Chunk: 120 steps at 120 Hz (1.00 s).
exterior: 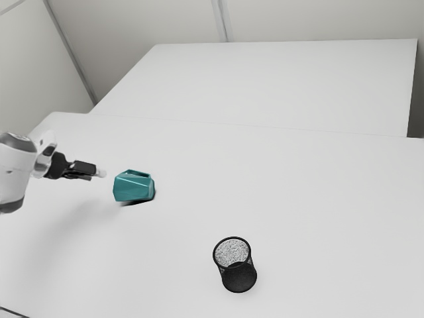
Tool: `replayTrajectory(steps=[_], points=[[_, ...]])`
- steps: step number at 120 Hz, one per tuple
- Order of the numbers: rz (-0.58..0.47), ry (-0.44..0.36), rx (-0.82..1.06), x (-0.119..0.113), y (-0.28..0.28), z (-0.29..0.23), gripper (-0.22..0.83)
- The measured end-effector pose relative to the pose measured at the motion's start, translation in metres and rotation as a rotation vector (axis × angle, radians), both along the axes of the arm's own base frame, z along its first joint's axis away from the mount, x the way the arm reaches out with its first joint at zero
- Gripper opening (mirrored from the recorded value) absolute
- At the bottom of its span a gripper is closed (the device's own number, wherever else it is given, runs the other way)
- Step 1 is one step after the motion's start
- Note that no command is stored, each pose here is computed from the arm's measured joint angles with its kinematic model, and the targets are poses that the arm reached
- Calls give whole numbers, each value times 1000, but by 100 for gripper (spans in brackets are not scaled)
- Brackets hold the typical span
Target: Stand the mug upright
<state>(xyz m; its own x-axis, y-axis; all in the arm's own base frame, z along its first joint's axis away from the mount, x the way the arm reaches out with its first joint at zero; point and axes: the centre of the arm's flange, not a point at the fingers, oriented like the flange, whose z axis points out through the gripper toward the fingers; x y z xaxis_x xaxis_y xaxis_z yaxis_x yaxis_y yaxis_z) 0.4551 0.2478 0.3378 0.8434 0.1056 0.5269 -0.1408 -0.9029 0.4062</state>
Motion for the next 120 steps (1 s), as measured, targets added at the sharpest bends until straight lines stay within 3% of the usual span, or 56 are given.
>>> replayTrajectory(steps=[62, 120], points=[[-249, -127, 105, 10, -37, -44, 60], [-344, -175, 148, 9, -53, -64, 59]])
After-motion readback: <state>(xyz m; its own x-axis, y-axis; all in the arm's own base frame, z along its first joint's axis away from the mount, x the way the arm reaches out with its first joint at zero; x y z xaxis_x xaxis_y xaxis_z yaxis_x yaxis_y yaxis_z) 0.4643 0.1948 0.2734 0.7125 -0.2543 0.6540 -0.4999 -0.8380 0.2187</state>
